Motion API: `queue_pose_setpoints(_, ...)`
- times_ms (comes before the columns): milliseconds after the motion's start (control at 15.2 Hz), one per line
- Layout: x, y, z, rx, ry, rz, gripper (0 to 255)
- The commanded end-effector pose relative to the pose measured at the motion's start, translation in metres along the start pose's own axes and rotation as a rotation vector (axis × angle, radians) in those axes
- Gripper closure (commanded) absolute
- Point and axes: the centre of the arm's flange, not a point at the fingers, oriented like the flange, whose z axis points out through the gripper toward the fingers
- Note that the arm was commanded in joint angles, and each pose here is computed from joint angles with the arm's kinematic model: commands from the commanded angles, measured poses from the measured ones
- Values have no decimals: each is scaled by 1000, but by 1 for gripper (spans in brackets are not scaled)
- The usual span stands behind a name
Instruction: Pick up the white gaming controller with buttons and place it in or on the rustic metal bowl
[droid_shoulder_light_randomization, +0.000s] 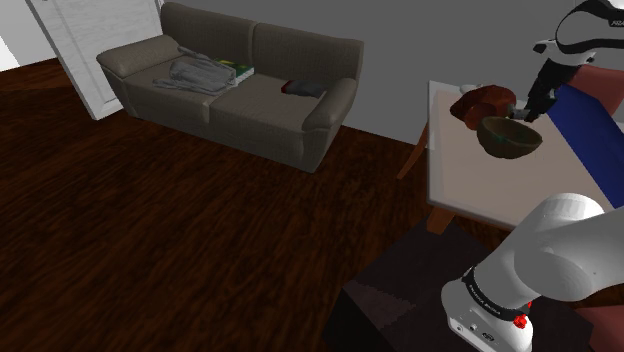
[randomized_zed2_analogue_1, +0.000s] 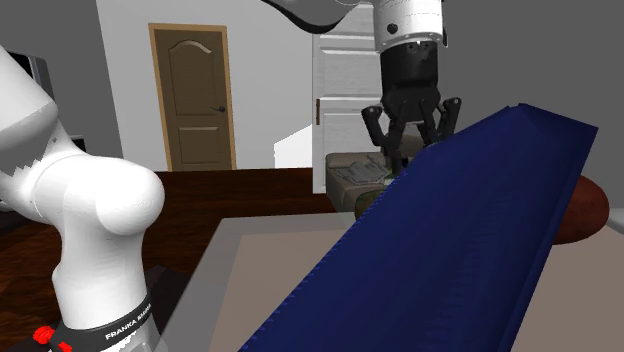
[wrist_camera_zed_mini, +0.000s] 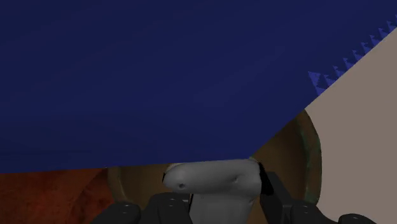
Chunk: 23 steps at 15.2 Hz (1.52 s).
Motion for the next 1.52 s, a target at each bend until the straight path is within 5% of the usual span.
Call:
queue_pose_setpoints(0, -2, -1, 11, 3, -2, 3, 255)
queue_pose_setpoints(462, 2, -5, 51, 3, -2, 3, 255)
queue_pose_setpoints(990, 2, -5, 51, 3, -2, 3, 255)
queue_pose_setpoints(1056, 2, -5, 51, 3, -2, 3, 0)
queue_pose_setpoints(1452, 2, -5, 38, 3, -2, 3, 0)
